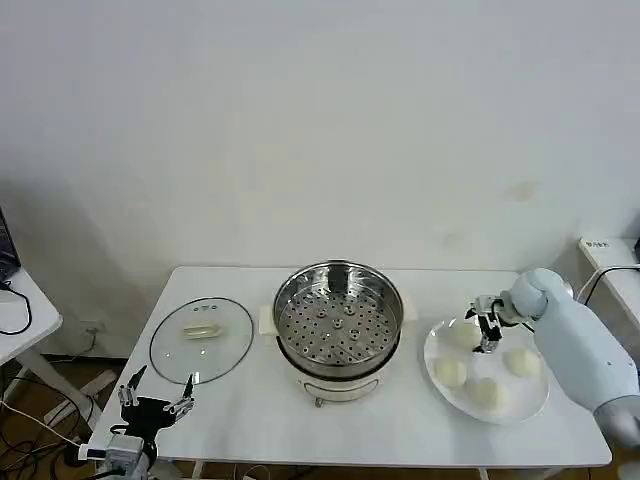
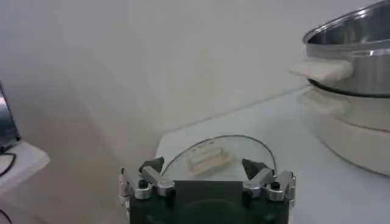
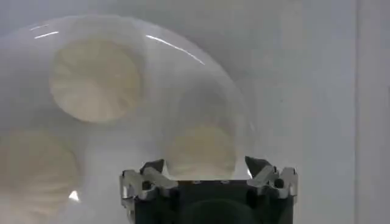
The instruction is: Take steamed baozi put them in steamer then cover it.
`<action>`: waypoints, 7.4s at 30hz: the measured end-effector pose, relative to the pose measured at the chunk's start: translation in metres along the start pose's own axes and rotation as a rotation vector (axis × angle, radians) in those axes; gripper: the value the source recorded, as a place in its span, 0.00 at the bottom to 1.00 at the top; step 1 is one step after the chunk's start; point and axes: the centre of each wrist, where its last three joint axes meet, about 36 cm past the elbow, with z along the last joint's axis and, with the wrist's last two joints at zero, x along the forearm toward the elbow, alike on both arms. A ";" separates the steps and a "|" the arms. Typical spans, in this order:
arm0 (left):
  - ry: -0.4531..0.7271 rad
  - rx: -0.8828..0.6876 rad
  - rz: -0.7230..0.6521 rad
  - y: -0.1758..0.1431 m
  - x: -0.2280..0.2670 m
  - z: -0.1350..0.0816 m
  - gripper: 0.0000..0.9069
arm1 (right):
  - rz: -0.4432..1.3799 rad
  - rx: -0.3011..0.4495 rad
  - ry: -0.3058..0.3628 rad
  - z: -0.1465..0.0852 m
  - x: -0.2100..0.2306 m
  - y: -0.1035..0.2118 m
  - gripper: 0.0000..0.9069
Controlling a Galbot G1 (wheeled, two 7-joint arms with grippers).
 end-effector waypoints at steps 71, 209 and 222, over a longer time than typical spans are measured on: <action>0.026 -0.006 -0.021 -0.012 0.006 0.004 1.00 | 0.207 1.412 -0.134 -0.297 0.172 -0.093 0.59; -0.080 0.033 0.039 -0.009 0.007 -0.026 1.00 | -0.207 -0.024 0.049 -0.088 0.088 0.037 1.00; -0.054 0.037 0.031 -0.007 -0.002 -0.016 1.00 | -0.233 0.029 0.063 -0.105 0.048 0.031 1.00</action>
